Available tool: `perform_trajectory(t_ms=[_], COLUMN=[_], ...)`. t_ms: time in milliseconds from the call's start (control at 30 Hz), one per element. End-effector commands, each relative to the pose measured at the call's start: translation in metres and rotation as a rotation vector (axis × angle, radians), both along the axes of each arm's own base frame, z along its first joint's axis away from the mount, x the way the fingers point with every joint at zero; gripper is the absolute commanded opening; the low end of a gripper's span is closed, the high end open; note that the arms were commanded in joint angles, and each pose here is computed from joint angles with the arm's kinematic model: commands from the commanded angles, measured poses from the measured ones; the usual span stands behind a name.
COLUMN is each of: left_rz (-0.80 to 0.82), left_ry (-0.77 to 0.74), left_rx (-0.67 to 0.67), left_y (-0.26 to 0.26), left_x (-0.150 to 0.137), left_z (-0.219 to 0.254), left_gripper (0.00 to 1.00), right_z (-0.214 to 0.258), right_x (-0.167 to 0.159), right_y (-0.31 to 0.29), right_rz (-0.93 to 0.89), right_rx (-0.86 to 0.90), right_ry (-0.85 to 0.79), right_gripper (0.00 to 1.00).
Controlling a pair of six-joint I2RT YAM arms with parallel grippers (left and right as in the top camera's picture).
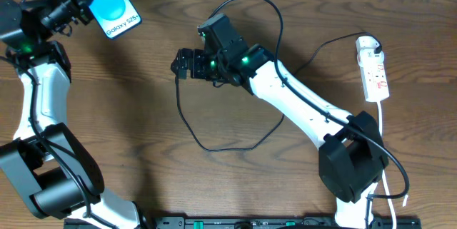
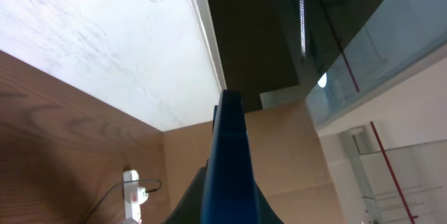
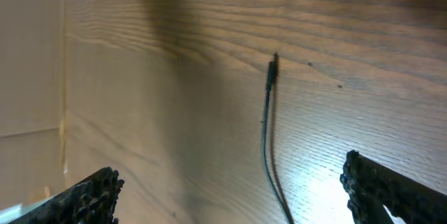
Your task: Plug charger to phone and switch on socket
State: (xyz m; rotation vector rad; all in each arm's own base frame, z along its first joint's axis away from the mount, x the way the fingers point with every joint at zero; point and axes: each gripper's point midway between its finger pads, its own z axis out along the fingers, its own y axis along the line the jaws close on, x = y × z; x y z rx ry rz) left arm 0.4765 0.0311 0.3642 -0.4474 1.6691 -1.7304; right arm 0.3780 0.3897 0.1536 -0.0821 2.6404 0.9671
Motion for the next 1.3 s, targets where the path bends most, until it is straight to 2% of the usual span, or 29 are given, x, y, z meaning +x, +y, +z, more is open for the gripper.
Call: perform_trajectory(t_ms=[0, 367, 633, 900, 1267], left_rz=[0.01, 0.002, -0.003, -0.008, -0.007], left_ry=[-0.027, -0.026, -0.025, -0.024, -0.024], left_rx=[0.004, 0.007, 0.008, 0.011, 0.011], left_y=[0.003, 0.002, 0.001, 0.001, 0.001], left_x=[-0.006, -0.007, -0.007, -0.008, -0.008], left_z=[0.016, 0.015, 0.015, 0.015, 0.015], left_gripper=[0.07, 0.07, 0.07, 0.07, 0.08], right_z=[0.002, 0.002, 0.01, -0.034, -0.082], right_x=[0.005, 0.003, 0.013, 0.015, 0.011], right_y=[0.002, 0.0, -0.008, 0.011, 0.027], right_rz=[-0.053, -0.065, -0.088, -0.025, -0.009], right_rx=[-0.038, -0.066, -0.154, -0.25, -0.282], right_ry=[-0.039, -0.04, -0.093, 0.005, 0.077], right_gripper=[0.99, 0.99, 0.99, 0.99, 0.99])
